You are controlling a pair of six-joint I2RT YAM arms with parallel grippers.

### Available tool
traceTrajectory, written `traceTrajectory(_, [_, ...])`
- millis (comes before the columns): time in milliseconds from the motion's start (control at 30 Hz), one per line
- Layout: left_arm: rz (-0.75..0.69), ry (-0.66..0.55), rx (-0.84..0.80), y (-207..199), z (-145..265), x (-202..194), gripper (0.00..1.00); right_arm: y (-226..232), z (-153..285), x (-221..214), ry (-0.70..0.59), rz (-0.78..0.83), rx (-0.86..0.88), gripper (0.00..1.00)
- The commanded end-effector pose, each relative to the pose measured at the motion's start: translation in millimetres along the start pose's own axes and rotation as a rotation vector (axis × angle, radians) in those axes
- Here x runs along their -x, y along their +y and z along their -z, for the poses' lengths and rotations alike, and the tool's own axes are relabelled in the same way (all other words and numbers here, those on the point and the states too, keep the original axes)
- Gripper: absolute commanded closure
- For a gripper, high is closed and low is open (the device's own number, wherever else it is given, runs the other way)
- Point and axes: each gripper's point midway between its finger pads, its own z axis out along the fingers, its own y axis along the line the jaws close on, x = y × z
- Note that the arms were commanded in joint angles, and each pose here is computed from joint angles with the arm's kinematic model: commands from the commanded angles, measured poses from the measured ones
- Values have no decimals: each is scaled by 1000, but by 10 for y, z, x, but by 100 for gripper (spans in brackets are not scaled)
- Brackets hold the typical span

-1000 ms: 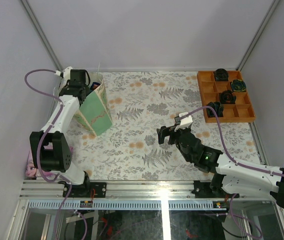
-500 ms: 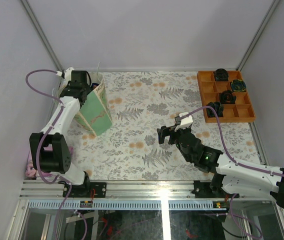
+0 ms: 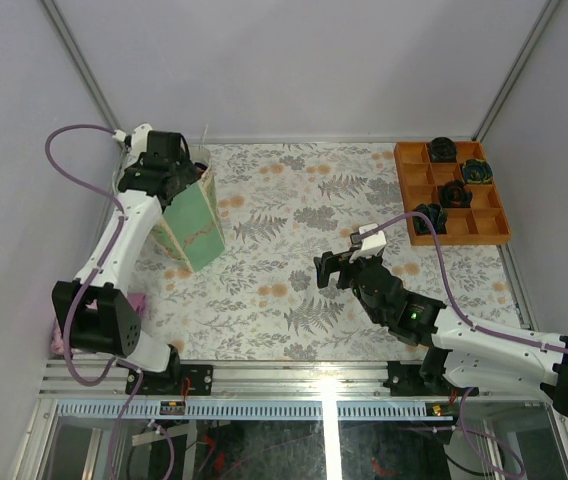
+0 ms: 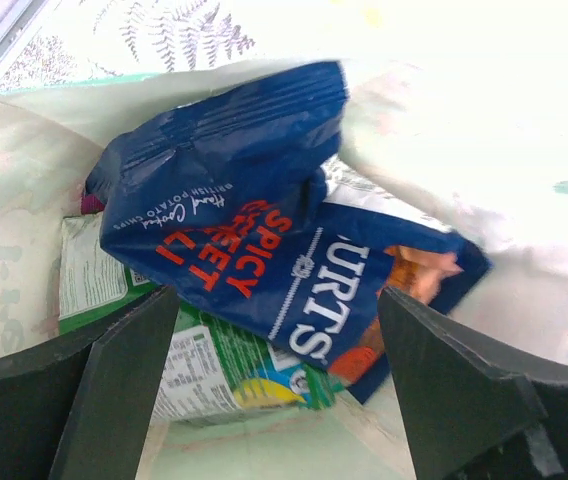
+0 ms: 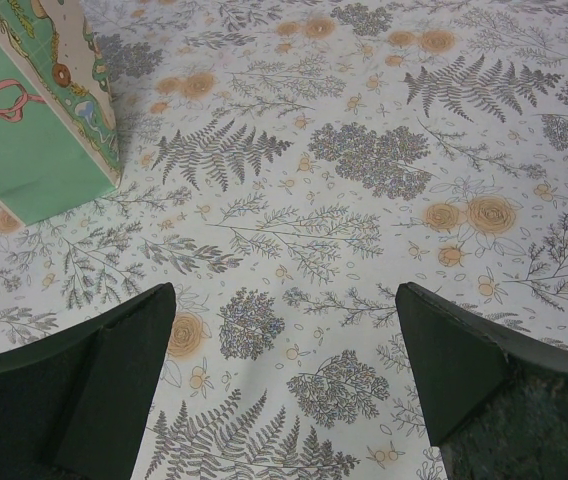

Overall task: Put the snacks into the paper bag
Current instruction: Adjust the snack in the paper bag.

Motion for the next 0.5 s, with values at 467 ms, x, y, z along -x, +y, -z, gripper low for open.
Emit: traceTrajectory(467, [16,-232,-240,-560,1274,542,0,-54,5,220,-68,-58,-45,1])
